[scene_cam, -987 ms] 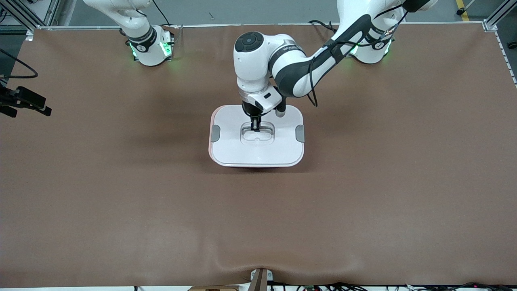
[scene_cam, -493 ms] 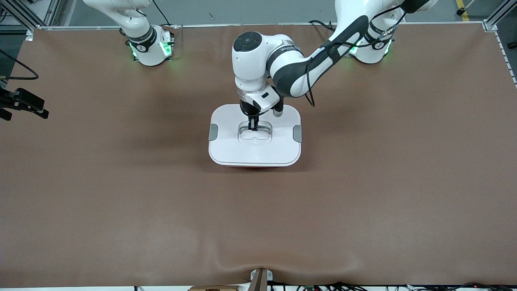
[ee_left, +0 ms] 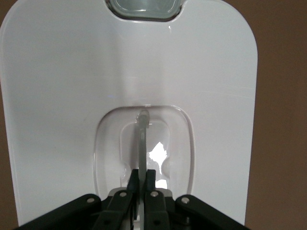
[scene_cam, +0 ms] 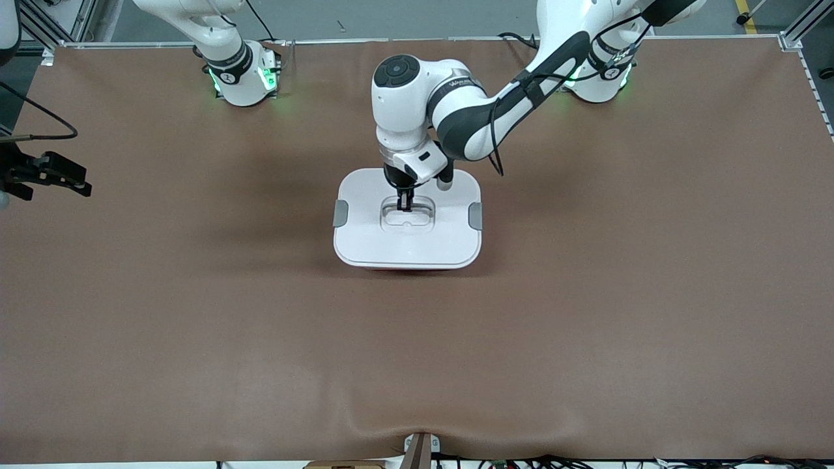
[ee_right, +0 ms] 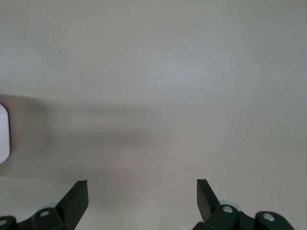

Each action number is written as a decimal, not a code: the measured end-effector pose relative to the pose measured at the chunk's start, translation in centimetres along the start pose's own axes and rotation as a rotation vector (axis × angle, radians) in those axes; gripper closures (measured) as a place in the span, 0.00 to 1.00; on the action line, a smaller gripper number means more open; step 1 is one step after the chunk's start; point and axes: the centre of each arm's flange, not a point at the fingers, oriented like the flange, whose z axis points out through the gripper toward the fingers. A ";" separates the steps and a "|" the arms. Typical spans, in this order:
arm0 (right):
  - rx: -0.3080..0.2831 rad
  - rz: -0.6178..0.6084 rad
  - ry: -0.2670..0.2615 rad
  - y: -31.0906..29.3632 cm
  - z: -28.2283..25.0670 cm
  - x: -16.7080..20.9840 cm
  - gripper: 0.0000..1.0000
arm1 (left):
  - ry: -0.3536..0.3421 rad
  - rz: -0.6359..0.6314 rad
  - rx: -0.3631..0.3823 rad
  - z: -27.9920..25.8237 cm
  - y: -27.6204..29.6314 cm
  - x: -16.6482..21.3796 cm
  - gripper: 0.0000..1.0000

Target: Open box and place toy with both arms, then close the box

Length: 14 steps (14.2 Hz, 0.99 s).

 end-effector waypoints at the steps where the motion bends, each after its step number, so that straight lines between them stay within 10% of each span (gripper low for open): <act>1: 0.000 0.013 0.004 0.7 -0.1 -0.1 0.00 | -0.001 0.000 0.000 0.0 0.0 -0.1 0.93; 14: 0.055 0.035 0.007 1.3 -0.2 -0.3 0.00 | 0.014 0.001 0.009 0.8 -0.1 0.2 0.93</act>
